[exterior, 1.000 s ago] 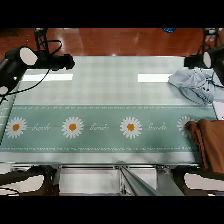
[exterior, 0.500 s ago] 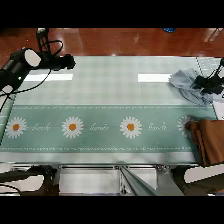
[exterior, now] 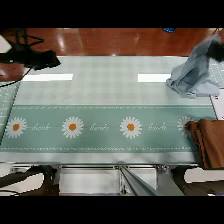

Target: Fold the shirts.

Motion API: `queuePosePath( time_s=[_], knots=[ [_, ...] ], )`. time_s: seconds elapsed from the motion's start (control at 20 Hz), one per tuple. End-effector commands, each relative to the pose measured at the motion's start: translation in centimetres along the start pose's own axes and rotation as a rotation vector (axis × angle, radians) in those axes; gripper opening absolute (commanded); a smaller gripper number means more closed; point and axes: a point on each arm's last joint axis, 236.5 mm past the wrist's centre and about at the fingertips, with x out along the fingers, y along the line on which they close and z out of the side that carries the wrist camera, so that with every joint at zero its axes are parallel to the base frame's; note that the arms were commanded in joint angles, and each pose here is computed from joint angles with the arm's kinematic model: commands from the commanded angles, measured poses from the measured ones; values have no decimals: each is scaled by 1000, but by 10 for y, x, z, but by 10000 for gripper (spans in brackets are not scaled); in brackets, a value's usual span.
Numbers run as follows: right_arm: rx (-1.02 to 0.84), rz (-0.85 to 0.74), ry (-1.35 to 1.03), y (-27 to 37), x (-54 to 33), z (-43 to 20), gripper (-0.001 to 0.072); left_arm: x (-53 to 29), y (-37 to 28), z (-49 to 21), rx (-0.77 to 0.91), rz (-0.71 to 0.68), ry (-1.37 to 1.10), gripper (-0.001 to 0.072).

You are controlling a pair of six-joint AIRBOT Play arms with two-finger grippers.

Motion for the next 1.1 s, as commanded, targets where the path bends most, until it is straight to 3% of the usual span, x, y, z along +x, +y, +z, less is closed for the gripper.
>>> queuePosePath(
  time_s=[0.0,0.3,0.55,0.7,0.9,1.05],
  knots=[
    [-174,190,-350,107,-126,94,21,-44,-4,-66,-35,-36,152,507],
    [-459,406,-558,262,-258,85,21,-35,-63,-139,-108,-223,16,507],
    [-678,679,-360,377,-261,-17,21,-21,-62,-152,-100,-213,11,507],
    [-727,733,-149,408,-230,-81,21,-30,-29,-134,-111,-130,-38,507],
    [-784,780,270,424,-149,-227,21,-58,16,-115,-252,-73,-122,507],
    [-611,746,535,422,-88,-330,21,-57,11,-137,-247,-89,-34,507]
  ],
)
